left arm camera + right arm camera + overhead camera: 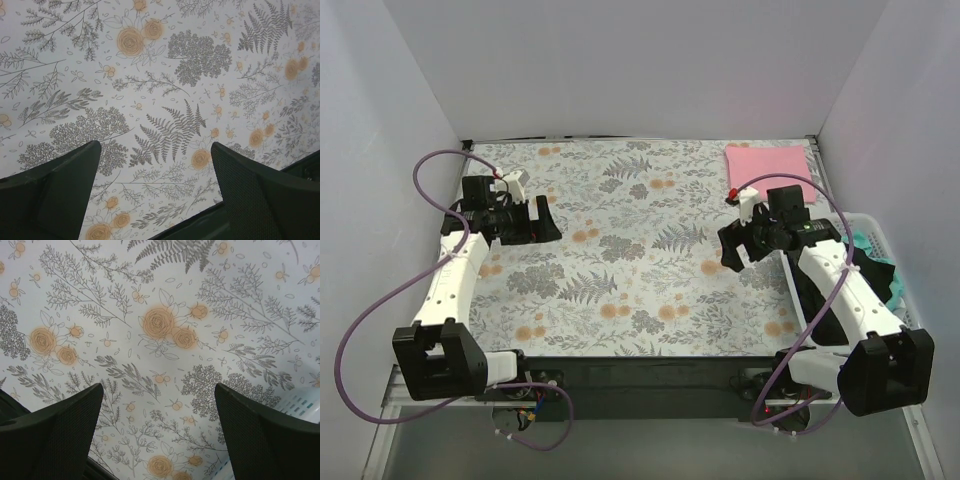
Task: Fold and stack the t-shirts
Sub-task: Grab the tshirt from the pile
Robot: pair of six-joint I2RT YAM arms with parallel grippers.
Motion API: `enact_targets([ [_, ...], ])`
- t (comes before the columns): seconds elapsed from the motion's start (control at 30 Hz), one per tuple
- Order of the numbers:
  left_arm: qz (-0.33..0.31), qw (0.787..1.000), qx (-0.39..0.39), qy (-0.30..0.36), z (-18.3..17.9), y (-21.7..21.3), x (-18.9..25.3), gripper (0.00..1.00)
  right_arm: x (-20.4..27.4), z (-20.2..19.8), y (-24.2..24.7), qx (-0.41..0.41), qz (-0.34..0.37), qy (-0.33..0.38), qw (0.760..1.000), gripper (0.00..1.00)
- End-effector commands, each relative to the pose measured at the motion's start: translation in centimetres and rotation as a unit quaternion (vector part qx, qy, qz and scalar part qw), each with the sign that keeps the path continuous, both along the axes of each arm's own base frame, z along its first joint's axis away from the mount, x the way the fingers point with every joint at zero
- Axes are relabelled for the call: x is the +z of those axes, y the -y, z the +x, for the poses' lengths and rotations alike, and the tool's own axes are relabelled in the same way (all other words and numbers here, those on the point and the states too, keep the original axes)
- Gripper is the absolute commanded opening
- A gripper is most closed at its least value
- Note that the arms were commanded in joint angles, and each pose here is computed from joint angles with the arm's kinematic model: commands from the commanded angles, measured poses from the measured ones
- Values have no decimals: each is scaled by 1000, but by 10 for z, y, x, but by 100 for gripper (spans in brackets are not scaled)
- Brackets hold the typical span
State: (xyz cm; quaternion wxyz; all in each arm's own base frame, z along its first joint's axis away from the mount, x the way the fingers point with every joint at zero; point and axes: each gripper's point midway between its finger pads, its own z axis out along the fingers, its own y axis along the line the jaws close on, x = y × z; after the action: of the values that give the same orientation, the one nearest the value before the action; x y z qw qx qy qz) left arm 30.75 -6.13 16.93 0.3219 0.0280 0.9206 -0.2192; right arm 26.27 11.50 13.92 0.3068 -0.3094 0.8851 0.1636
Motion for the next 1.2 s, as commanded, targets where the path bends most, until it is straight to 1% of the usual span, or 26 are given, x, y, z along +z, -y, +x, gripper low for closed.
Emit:
enact_targets([
  [0.0, -22, 999, -23, 34, 8, 10, 38, 92, 40, 20, -5, 12, 9, 57, 998, 98],
  [0.03, -33, 999, -28, 25, 11, 14, 39, 92, 57, 25, -6, 20, 8, 75, 997, 98],
  [0.1, -50, 998, -33, 16, 13, 19, 48, 92, 66, 28, -1, 20, -11, 71, 997, 98],
  [0.13, -58, 998, -29, 20, 19, 20, 58, 92, 72, 31, 2, 26, -24, 78, 996, 98],
  [0.17, -61, 997, -27, 25, 22, 20, 64, 92, 90, 40, 7, 18, -37, 97, 994, 98],
  [0.23, -60, 997, -12, 37, 29, 18, 75, 92, 100, 39, 18, 21, -62, 103, 993, 98],
  [0.3, -50, 998, 2, 46, 34, 13, 78, 92, 111, 42, 37, 1, -96, 119, 988, 98],
  [0.33, -49, 997, -1, 51, 35, 13, 81, 92, 109, 38, 45, -2, -111, 110, 988, 98],
  [0.37, -44, 997, -7, 60, 35, 13, 84, 92, 112, 38, 61, -15, -139, 116, 983, 98],
  [0.47, -45, 997, -19, 64, 33, 15, 87, 92, 114, 23, 95, -36, -177, 105, 978, 98],
  [0.57, -49, 997, -23, 57, 31, 17, 84, 92, 100, 2, 134, -74, -199, 57, 975, 98],
  [0.6, -52, 997, -25, 53, 31, 18, 82, 92, 96, -3, 145, -72, -209, 48, 974, 98],
  [0.63, -55, 997, -27, 49, 31, 19, 81, 92, 87, -11, 163, -94, -215, 26, 972, 98],
  [0.73, -55, 997, -31, 43, 33, 19, 81, 92, 69, -31, 183, -100, -219, -16, 970, 98],
  [0.83, -50, 997, -35, 43, 34, 18, 82, 92, 49, -46, 190, -94, -219, -51, 970, 98],
  [0.87, -49, 997, -36, 40, 34, 18, 82, 92, 34, -52, 189, -90, -212, -73, 970, 98],
  [0.97, -47, 997, -42, 37, 33, 19, 83, 92, 10, -61, 188, -85, -184, -110, 973, 98],
  [1.07, -43, 998, -41, 35, 33, 17, 84, 92, -5, -59, 189, -94, -167, -120, 974, 98],
  [1.1, -42, 998, -41, 35, 34, 17, 84, 92, -8, -58, 190, -96, -168, -120, 974, 98],
  [1.13, -41, 998, -40, 34, 34, 16, 84, 92, -10, -51, 193, -100, -174, -104, 974, 98],
  [1.17, -40, 998, -40, 32, 33, 16, 83, 92, -15, -51, 196, -103, -181, -108, 972, 98],
])
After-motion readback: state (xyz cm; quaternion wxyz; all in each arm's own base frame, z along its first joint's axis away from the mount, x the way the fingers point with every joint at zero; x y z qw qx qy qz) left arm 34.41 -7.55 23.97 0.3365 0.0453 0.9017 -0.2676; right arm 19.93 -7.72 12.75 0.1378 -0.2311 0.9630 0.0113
